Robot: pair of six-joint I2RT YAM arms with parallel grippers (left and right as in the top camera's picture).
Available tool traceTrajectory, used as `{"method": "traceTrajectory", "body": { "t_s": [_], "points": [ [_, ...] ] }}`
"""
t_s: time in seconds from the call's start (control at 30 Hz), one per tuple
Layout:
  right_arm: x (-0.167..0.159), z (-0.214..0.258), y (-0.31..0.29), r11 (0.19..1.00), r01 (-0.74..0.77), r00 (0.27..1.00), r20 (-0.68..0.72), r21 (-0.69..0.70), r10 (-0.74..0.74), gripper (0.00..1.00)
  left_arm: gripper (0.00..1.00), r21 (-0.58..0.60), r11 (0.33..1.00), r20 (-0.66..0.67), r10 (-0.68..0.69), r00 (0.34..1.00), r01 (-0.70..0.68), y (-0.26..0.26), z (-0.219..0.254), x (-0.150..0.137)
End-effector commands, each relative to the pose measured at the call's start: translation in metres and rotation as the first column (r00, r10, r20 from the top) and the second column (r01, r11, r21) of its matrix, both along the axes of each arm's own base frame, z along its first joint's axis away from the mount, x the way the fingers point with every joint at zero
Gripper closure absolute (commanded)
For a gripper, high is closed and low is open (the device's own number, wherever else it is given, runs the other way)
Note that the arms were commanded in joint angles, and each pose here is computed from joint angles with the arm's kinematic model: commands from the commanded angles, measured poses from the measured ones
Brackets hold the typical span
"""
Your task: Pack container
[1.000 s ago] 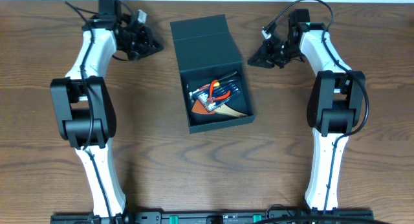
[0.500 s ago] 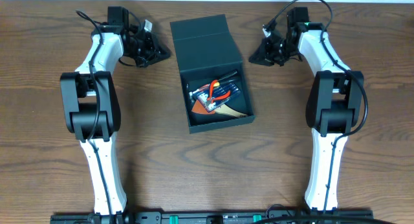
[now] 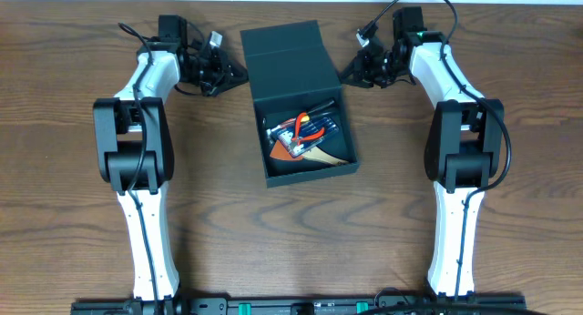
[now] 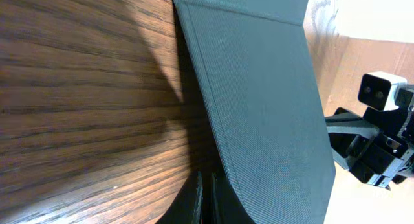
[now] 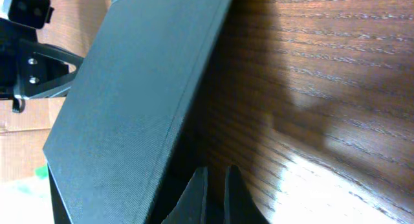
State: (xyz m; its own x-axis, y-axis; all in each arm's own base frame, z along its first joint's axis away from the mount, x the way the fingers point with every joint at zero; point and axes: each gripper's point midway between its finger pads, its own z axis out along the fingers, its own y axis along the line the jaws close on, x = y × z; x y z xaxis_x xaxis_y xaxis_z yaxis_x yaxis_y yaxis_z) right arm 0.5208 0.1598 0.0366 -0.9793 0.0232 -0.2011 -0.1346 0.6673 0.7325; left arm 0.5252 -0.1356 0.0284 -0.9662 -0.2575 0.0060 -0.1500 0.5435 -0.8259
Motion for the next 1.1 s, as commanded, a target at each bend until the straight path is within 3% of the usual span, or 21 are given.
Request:
{"method": "traceTrajectory", "body": {
  "t_s": [0.0, 0.63, 0.77, 1.07],
  "points": [
    [0.0, 0.006, 0.011, 0.997, -0.021, 1.0, 0.0, 0.069, 0.021, 0.99, 0.94, -0.032, 0.999, 0.004, -0.022, 1.0, 0.022, -0.012, 0.003, 0.001],
    [-0.005, 0.035, 0.029, 0.961, -0.144, 0.987, 0.106, 0.236, 0.122, 0.99, 0.94, -0.09, 0.994, 0.037, -0.051, 0.998, 0.054, -0.023, 0.019, 0.003],
    [-0.011, 0.049, 0.036, 0.929, -0.199, 0.976, 0.151, 0.313, 0.158, 0.99, 0.94, -0.112, 0.991, 0.062, -0.062, 0.996, 0.069, -0.028, 0.035, 0.005],
    [-0.013, 0.049, 0.036, 0.926, -0.194, 0.979, 0.132, 0.323, 0.159, 0.99, 0.94, -0.107, 0.989, 0.146, -0.083, 0.986, 0.099, -0.039, 0.078, 0.004]
  ]
}}
